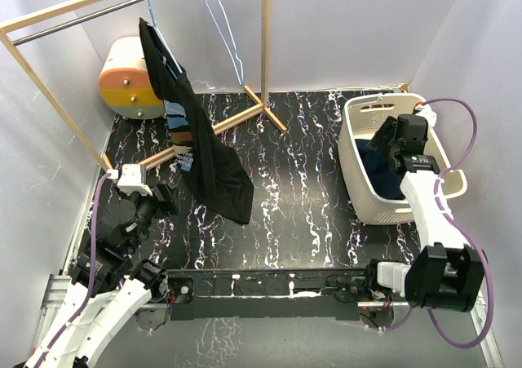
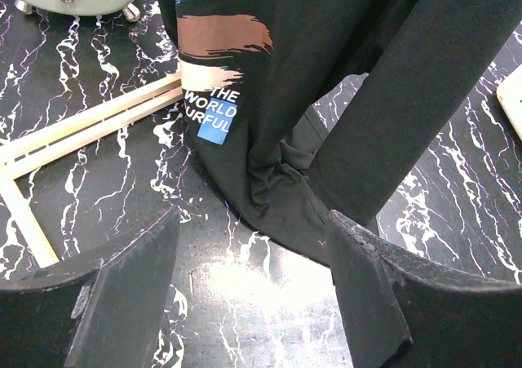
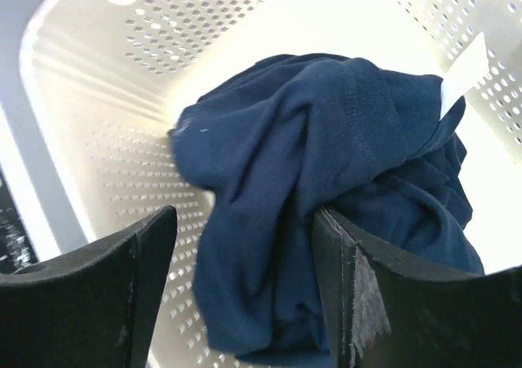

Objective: Remove the t-shirt from the hanger

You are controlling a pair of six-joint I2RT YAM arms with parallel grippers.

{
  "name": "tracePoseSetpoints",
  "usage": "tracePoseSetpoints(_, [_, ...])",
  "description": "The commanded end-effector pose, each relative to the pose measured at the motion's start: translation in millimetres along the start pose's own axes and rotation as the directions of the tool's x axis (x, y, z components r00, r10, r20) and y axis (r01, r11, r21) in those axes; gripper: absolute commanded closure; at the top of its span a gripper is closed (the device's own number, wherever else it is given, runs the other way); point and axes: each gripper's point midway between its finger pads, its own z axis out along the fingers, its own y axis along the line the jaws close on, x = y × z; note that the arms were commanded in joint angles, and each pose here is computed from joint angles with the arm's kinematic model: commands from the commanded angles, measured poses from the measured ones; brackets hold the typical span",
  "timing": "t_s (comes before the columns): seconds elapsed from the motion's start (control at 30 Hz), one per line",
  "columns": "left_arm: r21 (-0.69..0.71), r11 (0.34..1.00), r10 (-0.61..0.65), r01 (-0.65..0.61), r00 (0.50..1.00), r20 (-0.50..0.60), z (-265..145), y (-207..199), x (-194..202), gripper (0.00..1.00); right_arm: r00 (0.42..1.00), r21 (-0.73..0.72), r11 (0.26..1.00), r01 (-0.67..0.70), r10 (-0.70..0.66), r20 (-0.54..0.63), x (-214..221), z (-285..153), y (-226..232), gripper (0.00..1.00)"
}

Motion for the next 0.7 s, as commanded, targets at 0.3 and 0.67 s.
tracePoseSetpoints(0.3, [-0.004, 1.0, 0.008, -0.008, 1.0, -0.004, 3.1, -0.4, 0.3, 0.29, 0.958, -0.811, 0.537, 0.232, 0.019, 0.287, -114.1, -209.3, 171.4, 0.48])
tracePoseSetpoints(0.67, [-0.035, 0.999, 0.005, -0.005, 1.0, -0.004, 2.0, 5.2, -0.2, 0.29, 0.881, -0.885, 0.149, 0.442, -0.254, 0.398, -59.9, -340.2, 358.9, 0.85])
